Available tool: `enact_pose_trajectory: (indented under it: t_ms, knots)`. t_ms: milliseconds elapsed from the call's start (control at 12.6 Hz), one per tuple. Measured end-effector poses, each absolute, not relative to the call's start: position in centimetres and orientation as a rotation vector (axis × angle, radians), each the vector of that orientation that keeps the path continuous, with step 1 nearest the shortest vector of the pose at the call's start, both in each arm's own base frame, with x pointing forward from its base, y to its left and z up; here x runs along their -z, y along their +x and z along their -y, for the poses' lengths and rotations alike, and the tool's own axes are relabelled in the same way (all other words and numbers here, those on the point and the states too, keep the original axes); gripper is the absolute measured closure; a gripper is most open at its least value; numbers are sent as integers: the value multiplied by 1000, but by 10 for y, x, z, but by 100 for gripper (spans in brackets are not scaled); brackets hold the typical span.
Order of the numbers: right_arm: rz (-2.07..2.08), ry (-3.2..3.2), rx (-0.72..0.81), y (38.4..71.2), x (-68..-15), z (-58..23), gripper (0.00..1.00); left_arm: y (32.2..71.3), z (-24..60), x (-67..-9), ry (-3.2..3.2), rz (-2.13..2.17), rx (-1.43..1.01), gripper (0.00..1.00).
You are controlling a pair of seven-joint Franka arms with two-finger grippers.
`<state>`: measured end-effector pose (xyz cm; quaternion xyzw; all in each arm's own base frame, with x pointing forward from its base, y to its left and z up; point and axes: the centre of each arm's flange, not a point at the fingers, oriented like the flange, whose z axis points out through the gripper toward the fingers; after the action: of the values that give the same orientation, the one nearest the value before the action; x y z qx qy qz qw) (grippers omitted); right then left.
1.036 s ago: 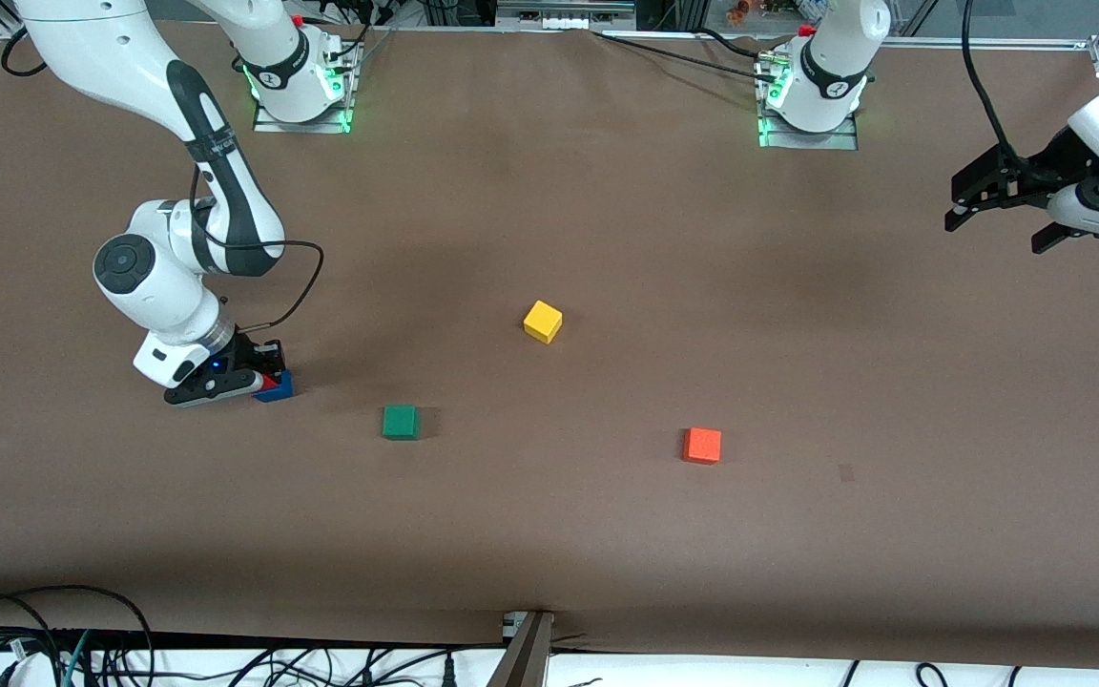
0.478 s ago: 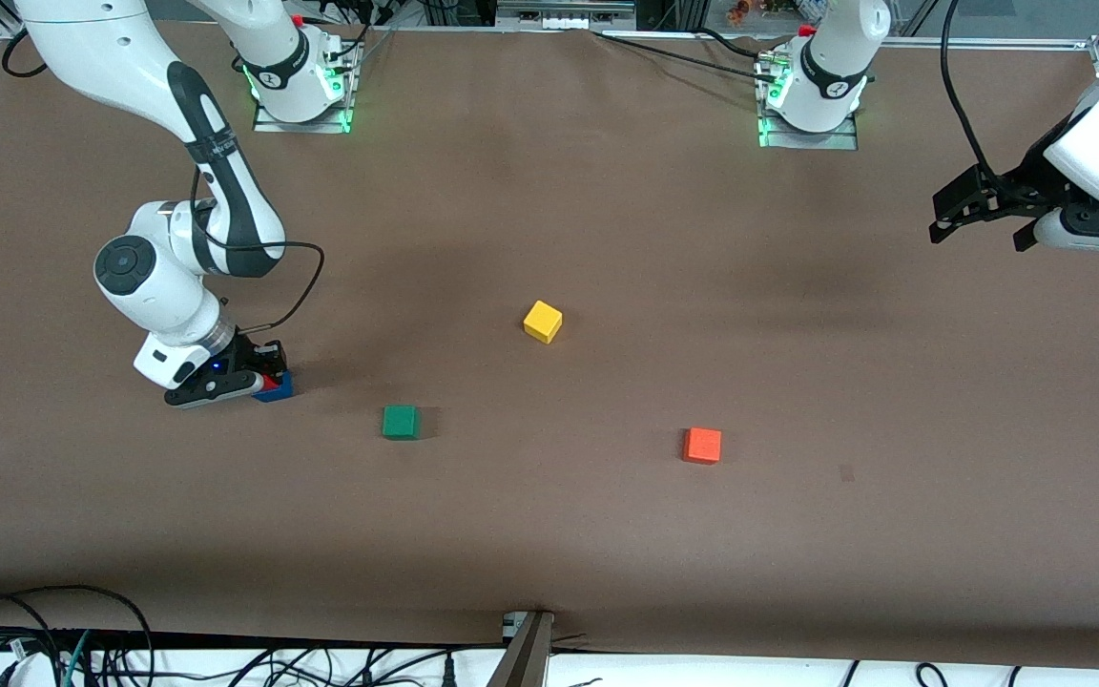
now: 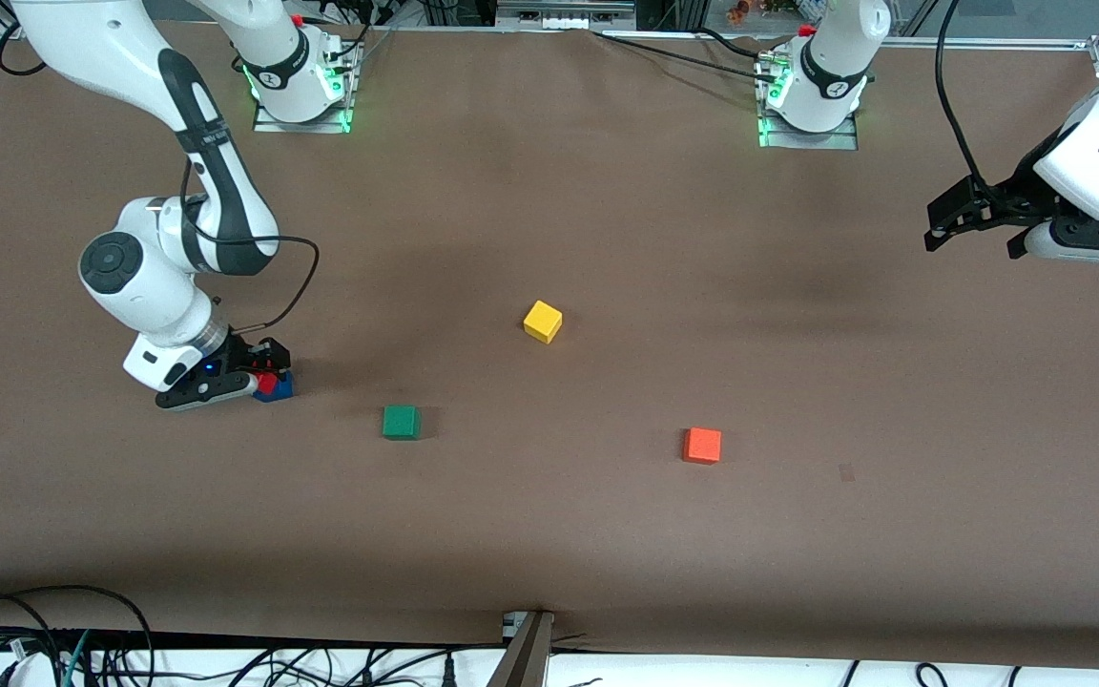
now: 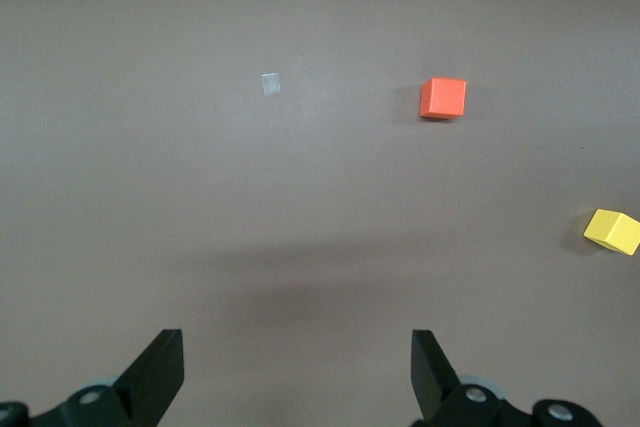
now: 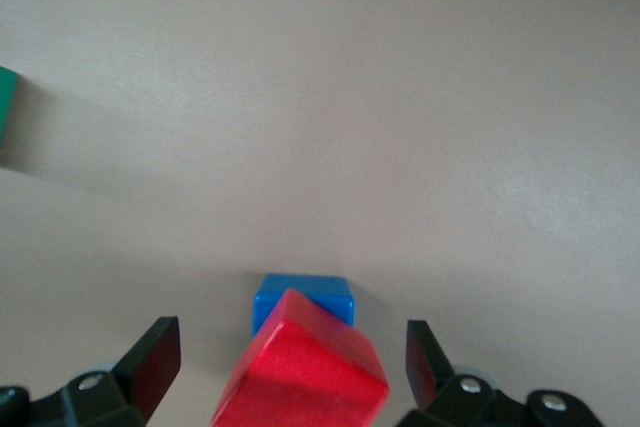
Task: Pass red block to right arm, stack on blue
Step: 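Lower the red cube onto the blue cube and open the right gripper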
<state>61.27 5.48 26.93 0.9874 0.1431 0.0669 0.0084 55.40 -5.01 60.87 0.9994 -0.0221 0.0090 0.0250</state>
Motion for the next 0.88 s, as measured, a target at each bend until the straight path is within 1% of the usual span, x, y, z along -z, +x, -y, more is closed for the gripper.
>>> enact_pose_trajectory:
  t_ms: [159, 478, 876]
  knots:
    - [-455, 3105, -134, 622, -308, -58, 0, 555, 50, -609, 3092, 68, -35, 0]
    - [-457, 3132, 33, 646, -415, -56, 0, 556, 44, -614, 3104, 56, -59, 0]
    - [-404, 3142, 232, 640, -499, -31, 0, 559, 31, -621, 3128, 30, -88, 0]
